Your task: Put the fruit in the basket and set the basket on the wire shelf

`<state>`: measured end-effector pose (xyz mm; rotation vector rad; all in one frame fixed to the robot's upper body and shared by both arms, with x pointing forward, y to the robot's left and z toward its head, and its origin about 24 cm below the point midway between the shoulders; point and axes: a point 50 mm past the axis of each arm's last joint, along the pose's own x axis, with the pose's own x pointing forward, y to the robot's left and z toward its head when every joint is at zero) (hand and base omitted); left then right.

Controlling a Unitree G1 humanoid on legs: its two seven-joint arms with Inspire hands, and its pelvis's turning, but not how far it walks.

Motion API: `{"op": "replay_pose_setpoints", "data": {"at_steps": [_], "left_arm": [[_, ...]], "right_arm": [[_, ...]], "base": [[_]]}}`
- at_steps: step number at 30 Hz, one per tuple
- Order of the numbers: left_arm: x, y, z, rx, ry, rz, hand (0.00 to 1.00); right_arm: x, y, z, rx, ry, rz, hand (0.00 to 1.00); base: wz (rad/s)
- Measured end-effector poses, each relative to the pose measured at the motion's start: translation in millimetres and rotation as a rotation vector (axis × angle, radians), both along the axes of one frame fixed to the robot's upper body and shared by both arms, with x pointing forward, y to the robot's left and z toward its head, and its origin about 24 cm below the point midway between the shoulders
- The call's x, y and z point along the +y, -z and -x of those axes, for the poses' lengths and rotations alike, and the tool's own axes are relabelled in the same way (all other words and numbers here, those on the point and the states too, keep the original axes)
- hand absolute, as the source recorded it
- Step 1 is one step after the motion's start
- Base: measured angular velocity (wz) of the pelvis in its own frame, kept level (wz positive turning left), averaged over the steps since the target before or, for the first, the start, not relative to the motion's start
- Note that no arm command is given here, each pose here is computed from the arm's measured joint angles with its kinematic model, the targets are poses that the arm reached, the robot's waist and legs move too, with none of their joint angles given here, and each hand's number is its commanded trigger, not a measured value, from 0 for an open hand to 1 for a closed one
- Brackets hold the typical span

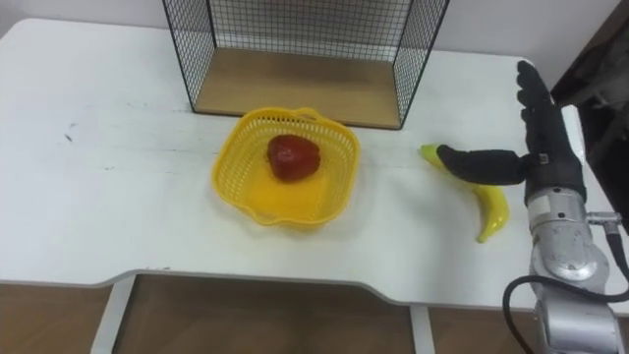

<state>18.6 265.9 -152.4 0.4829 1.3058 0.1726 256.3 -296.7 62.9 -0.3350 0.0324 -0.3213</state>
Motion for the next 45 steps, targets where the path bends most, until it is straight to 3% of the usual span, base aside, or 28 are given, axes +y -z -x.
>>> {"op": "replay_pose_setpoints", "data": {"at_steps": [27,37,45], "left_arm": [[8.7,-3.3,-0.4,0.031,-0.045,0.009,0.00],[9.4,-3.0,-2.5,0.048,-0.058,0.051,0.00],[9.7,-2.8,-2.3,0.060,-0.059,0.056,0.00]], "right_arm": [[-27.5,21.9,-14.3,0.190,0.054,-0.092,0.00],[-18.1,-0.7,-37.9,0.238,-0.079,0.081,0.00],[-21.9,8.9,-35.0,0.338,-0.101,0.162,0.00]], "base": [[-0.01],[0.03],[0.06]]}}
